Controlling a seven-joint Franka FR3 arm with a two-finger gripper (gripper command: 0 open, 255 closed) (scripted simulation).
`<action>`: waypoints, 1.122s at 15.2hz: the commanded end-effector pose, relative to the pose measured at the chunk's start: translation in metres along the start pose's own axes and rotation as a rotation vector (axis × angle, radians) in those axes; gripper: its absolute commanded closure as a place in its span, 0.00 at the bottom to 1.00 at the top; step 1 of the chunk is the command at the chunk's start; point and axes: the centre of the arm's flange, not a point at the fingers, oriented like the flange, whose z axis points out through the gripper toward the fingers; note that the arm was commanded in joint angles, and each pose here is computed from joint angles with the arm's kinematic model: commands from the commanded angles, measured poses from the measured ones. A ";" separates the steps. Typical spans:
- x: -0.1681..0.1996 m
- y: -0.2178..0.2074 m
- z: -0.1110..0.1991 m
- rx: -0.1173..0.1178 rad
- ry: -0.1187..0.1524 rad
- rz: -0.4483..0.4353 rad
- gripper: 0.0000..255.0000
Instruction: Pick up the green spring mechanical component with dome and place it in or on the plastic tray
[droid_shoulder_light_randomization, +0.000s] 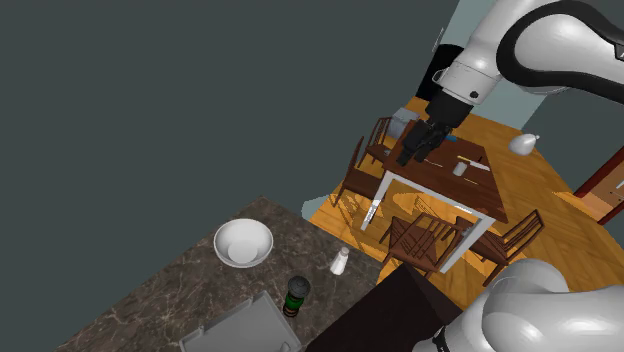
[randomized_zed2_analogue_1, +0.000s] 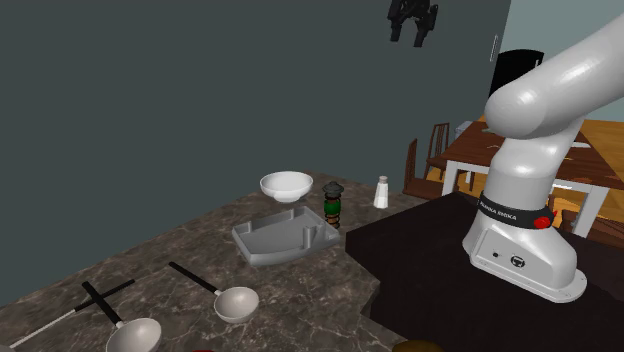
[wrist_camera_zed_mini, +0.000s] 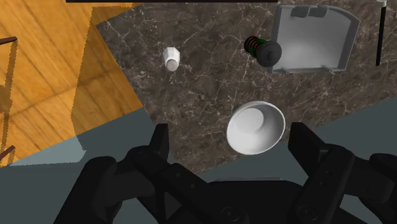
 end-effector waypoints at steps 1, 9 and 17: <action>0.000 0.000 0.000 0.000 0.000 0.000 0.00; 0.013 -0.048 0.095 -0.022 -0.033 -0.022 0.00; 0.021 -0.095 0.192 -0.043 -0.066 -0.044 0.00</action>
